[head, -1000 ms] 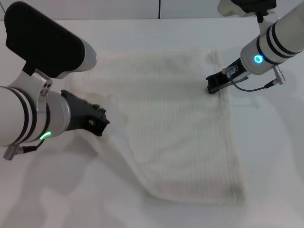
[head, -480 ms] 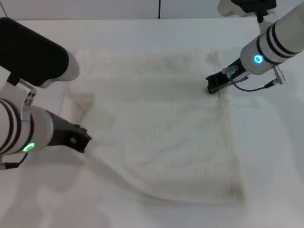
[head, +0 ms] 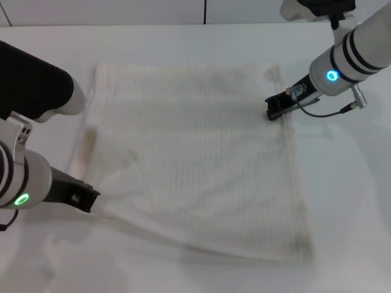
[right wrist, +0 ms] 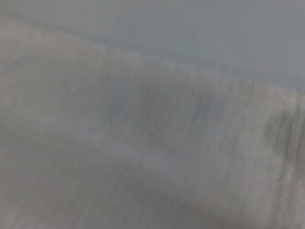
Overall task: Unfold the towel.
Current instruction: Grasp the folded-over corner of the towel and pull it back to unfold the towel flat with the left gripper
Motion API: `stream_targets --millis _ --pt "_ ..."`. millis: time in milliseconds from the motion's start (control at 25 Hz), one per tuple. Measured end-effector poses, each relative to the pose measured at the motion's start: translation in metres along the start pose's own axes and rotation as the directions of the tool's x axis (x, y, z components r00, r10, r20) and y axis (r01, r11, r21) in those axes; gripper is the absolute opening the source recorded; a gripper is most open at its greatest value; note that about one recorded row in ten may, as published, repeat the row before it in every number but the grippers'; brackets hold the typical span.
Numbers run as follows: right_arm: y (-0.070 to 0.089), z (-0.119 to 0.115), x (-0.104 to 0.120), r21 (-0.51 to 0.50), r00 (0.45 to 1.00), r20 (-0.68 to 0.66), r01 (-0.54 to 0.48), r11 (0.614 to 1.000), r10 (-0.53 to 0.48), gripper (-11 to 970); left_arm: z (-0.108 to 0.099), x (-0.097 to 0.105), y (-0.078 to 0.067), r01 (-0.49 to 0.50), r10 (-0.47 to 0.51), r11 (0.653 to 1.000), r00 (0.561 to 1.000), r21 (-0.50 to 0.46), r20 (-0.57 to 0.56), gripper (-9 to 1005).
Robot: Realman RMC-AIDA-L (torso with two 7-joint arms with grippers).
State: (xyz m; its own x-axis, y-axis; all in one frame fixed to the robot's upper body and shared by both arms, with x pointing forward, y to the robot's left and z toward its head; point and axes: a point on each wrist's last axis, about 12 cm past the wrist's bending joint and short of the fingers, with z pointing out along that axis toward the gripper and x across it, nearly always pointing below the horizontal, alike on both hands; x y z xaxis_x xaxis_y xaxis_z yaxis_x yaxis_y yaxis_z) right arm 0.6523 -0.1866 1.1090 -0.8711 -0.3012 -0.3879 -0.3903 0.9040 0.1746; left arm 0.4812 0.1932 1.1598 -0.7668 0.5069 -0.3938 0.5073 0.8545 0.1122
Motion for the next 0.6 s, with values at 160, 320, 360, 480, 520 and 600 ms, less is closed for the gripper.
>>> stream_targets --millis 160,320,360,480,520,600 --pt "0.0 0.0 0.0 0.0 1.0 0.0 0.0 1.0 0.0 -1 0.004 0.003 0.002 0.007 -0.007 1.0 1.0 -0.001 -0.029 169" --pt "0.0 0.0 0.0 -0.001 1.0 -0.001 0.003 1.0 -0.003 0 0.009 0.006 0.005 0.012 -0.012 1.0 0.998 -0.003 -0.058 176" --pt "0.0 0.0 0.0 -0.001 1.0 -0.001 0.003 1.0 -0.003 0 0.009 0.007 0.005 0.011 -0.011 1.0 0.998 -0.002 -0.061 177" --pt "0.0 0.0 0.0 -0.001 1.0 -0.001 0.005 1.0 -0.005 -1 0.011 0.007 0.003 0.006 -0.006 1.0 0.998 0.002 -0.069 182" --pt "0.001 0.0 0.0 -0.002 1.0 -0.001 0.007 1.0 -0.007 -1 0.012 0.008 0.003 0.018 -0.018 1.0 0.997 0.001 -0.072 184" --pt "0.001 0.0 0.0 -0.002 1.0 -0.001 0.007 1.0 -0.007 -1 0.012 0.009 0.003 0.022 -0.022 1.0 0.997 0.0 -0.073 187"
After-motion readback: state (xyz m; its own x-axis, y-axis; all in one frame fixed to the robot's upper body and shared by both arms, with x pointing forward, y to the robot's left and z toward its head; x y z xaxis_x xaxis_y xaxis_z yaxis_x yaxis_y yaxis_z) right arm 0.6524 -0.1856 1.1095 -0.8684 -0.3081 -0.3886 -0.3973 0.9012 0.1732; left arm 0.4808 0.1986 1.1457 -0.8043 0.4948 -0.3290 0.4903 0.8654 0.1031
